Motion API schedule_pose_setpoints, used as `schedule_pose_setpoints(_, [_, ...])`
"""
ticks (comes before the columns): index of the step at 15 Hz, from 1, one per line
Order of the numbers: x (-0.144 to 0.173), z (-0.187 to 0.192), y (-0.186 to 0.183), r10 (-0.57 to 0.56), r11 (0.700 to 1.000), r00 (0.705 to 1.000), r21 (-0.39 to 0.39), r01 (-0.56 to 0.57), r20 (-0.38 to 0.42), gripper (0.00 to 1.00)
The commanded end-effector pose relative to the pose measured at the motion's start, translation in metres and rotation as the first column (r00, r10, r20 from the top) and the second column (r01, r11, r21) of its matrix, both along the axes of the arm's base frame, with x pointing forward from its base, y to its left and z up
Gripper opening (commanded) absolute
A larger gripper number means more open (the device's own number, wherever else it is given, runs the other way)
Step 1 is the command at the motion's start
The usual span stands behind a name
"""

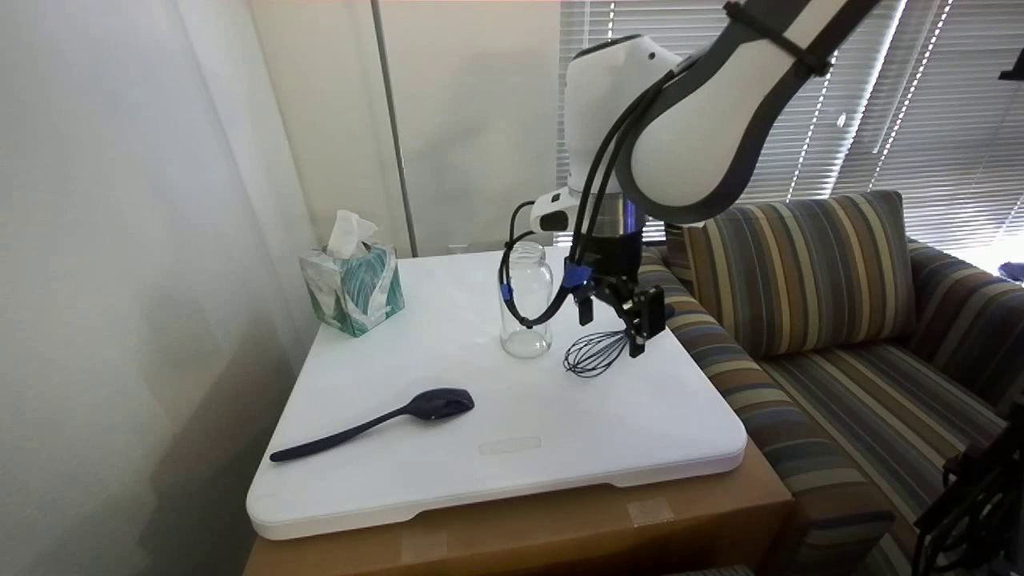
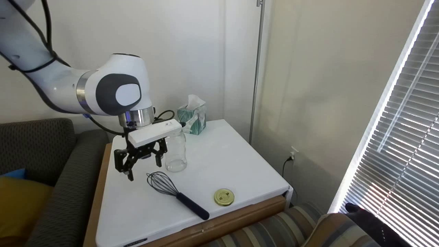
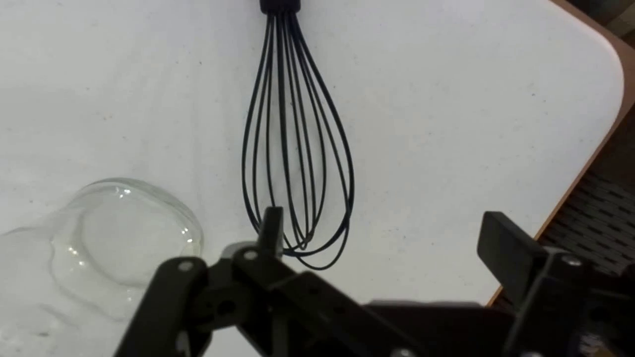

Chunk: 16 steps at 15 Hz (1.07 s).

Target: Put the whisker in the glass bottle

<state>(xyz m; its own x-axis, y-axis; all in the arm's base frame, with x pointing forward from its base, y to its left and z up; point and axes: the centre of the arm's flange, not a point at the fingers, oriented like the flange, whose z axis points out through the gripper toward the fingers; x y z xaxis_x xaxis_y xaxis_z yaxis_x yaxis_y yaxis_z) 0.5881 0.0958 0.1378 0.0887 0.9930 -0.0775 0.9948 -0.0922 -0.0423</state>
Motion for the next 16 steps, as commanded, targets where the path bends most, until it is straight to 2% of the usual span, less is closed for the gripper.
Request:
schedule_pose_setpoints(1, [0.015, -0.015, -0.005, 0.054, 0.999, 0.997, 0.004, -0.054, -0.05, 1.0])
schedule_pose_setpoints(8, [0.025, -0.036, -0.014, 0.055, 0.998, 0.991, 0.007, -0.055, -0.123, 1.0])
schedule_pose_setpoints(16, [0.031, -0.044, -0.015, 0.044, 0.999, 0.986, 0.001, -0.045, -0.159, 1.0])
